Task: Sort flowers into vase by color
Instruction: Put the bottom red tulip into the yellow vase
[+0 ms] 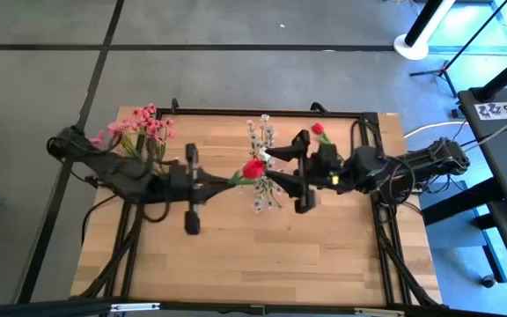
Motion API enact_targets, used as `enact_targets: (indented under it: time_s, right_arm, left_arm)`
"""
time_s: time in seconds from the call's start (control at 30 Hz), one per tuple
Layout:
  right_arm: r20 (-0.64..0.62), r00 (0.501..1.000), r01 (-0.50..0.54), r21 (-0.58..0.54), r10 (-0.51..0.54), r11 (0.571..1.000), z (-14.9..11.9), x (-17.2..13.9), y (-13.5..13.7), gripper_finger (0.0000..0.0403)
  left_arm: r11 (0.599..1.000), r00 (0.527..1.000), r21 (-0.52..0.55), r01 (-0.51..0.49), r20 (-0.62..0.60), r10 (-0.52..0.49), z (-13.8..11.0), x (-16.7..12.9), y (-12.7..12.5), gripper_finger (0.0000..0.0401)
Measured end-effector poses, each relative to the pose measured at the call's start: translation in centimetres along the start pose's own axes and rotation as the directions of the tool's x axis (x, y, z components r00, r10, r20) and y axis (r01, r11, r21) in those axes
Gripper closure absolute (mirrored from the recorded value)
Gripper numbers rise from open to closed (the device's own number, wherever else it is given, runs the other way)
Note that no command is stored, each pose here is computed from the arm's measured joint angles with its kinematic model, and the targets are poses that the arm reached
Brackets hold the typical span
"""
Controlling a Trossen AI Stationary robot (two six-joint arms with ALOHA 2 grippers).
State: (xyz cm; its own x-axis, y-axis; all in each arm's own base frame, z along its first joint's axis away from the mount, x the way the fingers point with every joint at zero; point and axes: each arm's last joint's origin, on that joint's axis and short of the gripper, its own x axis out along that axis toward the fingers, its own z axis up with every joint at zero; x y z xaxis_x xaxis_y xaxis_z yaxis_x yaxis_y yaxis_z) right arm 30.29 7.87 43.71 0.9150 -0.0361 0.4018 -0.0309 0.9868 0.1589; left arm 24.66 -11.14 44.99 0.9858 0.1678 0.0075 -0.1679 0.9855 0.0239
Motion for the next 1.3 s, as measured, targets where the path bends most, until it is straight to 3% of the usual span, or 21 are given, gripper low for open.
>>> enact_targets:
  time_s: [0.13,0.27,0.4,0.53,0.67,0.9,1.07,1.3]
  right_arm:
    - [-0.068,0.994,0.091,0.008,-0.09,0.996,-0.9,0.1,-0.3,0.0157]
    - [-0.085,0.996,-0.016,0.033,0.019,0.999,-1.0,0.1,0.1,0.0157]
    - [-0.085,0.996,0.03,0.008,-0.03,1.0,-1.1,0.1,-0.1,0.0157]
    - [-0.088,0.996,0.01,-0.054,-0.015,0.998,-1.5,0.3,0.0,0.0173]
    - [-0.104,0.995,-0.018,-0.076,0.01,0.997,-2.1,0.5,0.1,0.023]
    - [-0.12,0.993,-0.022,-0.084,0.012,0.996,-2.4,0.6,-0.1,0.0388]
    - [-0.127,0.992,-0.014,-0.035,0.009,0.999,-2.4,0.7,-0.5,0.0362]
    - [-0.116,0.992,-0.05,-0.023,0.047,0.998,-2.3,0.7,-0.4,0.0304]
  left_arm:
    - [1.0,1.0,-0.003,-0.015,0.003,0.015,-0.6,1.4,0.6,0.0397]
    - [1.0,0.999,-0.002,-0.032,-0.012,0.031,-1.1,2.3,0.9,0.0396]
    - [0.999,0.999,-0.041,-0.026,-0.024,0.025,-1.5,3.1,1.2,0.0396]
    - [0.997,0.999,-0.065,-0.036,-0.035,0.034,-1.8,3.5,1.2,0.0396]
    - [0.996,0.999,-0.081,-0.043,-0.037,0.04,-1.8,3.6,1.3,0.0396]
    - [0.996,0.998,-0.079,-0.05,-0.04,0.047,-1.9,3.7,1.4,0.0387]
    - [0.996,0.997,-0.073,-0.05,-0.054,0.046,-2.2,3.9,1.2,0.0376]
    - [0.997,0.997,-0.065,-0.036,-0.068,0.032,-2.3,3.7,1.0,0.0395]
